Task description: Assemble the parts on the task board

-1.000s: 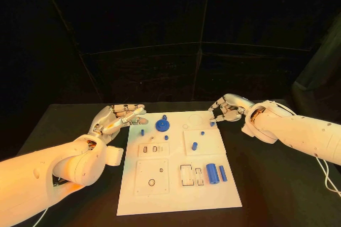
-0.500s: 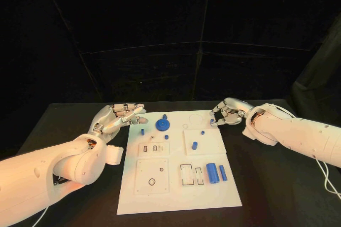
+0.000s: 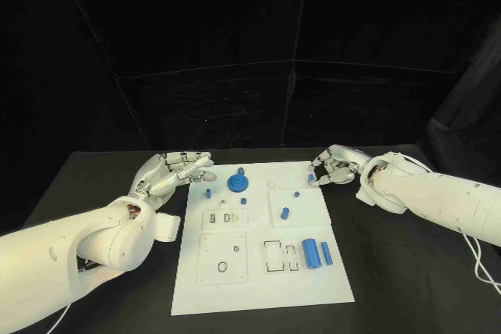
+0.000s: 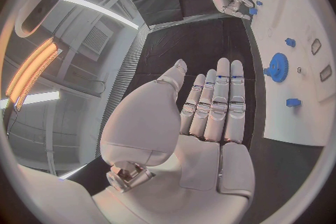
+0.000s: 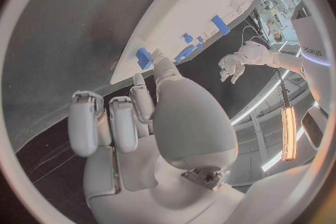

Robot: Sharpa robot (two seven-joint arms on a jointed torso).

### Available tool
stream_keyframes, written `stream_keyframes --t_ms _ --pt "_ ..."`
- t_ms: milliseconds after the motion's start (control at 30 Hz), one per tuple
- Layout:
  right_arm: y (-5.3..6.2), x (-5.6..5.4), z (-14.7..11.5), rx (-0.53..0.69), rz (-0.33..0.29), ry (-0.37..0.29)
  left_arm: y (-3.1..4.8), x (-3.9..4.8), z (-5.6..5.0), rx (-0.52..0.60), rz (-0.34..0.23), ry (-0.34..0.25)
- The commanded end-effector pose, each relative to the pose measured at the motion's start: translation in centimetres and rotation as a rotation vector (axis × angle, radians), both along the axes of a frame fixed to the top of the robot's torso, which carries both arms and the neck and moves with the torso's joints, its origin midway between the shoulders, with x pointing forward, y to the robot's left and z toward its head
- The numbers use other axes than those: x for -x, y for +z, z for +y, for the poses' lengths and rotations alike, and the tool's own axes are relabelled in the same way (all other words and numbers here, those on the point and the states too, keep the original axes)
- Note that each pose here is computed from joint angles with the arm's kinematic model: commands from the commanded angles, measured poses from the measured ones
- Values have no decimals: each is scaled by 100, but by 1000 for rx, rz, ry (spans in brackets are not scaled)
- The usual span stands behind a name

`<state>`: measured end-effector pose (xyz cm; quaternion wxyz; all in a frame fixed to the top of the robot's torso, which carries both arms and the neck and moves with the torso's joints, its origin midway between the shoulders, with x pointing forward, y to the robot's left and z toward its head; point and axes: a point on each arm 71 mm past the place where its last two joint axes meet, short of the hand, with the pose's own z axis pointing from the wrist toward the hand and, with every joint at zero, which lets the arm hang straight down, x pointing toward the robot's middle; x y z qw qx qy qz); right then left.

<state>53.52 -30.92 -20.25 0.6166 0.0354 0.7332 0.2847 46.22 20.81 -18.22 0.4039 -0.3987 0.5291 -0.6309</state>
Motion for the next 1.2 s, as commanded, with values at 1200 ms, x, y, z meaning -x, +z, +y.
stream_keyframes --t_ms 1200 --pt "16 -5 58 -61 -59 -37 9 -1 -8 3 -6 -12"
